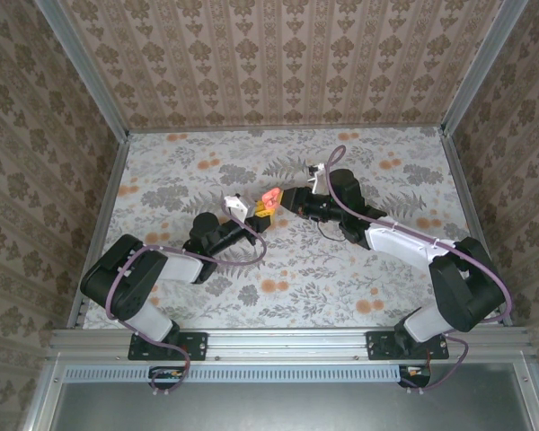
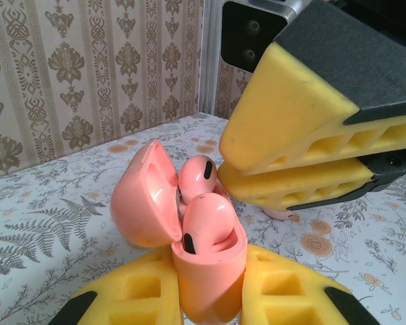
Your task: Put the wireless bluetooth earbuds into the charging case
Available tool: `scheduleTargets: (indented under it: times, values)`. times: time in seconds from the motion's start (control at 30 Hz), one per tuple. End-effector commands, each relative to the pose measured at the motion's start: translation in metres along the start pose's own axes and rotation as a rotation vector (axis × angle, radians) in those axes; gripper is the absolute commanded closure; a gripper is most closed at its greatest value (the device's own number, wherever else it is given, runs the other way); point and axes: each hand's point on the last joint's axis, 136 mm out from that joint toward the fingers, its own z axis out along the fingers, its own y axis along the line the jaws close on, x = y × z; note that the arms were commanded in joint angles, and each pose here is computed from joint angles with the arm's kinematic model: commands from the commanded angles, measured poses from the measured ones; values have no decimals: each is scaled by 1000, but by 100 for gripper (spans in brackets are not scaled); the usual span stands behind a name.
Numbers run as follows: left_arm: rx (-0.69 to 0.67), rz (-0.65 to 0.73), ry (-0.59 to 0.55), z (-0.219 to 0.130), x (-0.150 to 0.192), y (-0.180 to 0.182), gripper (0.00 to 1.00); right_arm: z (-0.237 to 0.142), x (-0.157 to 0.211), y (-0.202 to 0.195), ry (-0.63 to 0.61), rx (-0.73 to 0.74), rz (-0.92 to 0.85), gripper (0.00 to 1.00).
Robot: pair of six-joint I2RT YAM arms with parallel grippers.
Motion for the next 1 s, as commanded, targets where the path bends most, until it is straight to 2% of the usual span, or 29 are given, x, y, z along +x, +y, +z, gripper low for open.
scheduleTargets:
  times: [0.0,0.5,0.7,0.97]
  values:
    - [44,10,-56,2,-20,-8,100,-2,-10,23,-22,-54,-34,73]
    - [166,9,-66,3,-28,-27,100,-56,-9,43,-86,-27,-204,70]
    - [303,27,-78,-3,-38,-50,100,-86,-15,52,-147,-7,-363,56]
    - [424,33,-84,-14,-49,-63,100,-121,-22,66,-198,-22,-677,34]
